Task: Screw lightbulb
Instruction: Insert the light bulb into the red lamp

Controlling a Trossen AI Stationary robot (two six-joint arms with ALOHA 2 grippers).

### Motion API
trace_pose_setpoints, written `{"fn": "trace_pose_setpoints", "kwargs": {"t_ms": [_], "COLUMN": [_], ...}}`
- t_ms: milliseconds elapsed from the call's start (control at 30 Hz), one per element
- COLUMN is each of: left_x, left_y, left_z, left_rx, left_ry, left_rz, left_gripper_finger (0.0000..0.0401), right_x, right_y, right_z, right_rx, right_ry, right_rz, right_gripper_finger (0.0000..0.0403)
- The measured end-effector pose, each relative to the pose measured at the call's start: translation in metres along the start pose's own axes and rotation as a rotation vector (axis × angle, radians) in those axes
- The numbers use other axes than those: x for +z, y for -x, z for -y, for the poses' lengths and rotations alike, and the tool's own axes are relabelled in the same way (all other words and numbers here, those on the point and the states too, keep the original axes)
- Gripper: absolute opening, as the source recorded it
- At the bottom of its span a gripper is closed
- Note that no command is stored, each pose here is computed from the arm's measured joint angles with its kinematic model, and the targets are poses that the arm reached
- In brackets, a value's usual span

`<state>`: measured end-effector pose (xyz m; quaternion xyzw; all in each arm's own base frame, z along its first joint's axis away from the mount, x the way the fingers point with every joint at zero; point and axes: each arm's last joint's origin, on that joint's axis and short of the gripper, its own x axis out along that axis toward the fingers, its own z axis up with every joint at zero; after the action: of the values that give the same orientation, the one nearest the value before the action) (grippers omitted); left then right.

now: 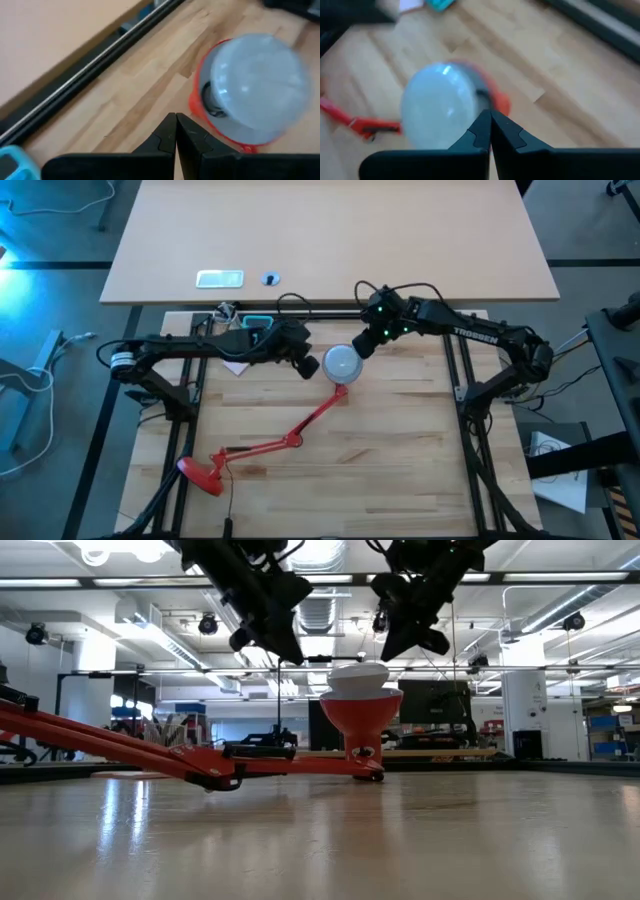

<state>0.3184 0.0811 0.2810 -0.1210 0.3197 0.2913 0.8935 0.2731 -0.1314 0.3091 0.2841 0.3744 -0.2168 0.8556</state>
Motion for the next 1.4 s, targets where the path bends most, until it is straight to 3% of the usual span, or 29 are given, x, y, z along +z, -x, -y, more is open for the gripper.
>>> {"fn": "trace_pose_setpoints", "kwargs": {"t_ms": [200, 533, 867, 1133, 1400], "left_x": [-0.016, -0.036, -0.026, -0.008, -0.010], "left_y": [-0.004, -0.038, -0.048, -0.023, 0.001], "left_z": [0.026, 0.053, 0.028, 0.002, 0.016], "left_rx": [-0.138, -0.194, -0.134, -0.065, -0.109], "left_ry": [-0.046, -0.030, -0.022, -0.001, -0.019], "left_rz": [-0.018, -0.031, -0.009, 0.053, 0.052], "left_gripper_finger": [0.0000, 0.0000, 0.0000, 0.0000, 0.0000], "right_x": [0.006, 0.006, -0.003, -0.019, -0.006], "right_y": [-0.006, -0.018, -0.018, -0.016, -0.011], "right_z": [0.004, 0.004, -0.001, -0.008, 0.005], "right_rx": [-0.005, 0.011, 0.015, 0.031, 0.032], "right_ry": [0.019, 0.023, 0.028, 0.026, 0.037], "right_rz": [0.033, 0.000, -0.069, -0.207, -0.112], "right_gripper_finger": [0.0000, 0.0000, 0.0000, 0.0000, 0.0000]}}
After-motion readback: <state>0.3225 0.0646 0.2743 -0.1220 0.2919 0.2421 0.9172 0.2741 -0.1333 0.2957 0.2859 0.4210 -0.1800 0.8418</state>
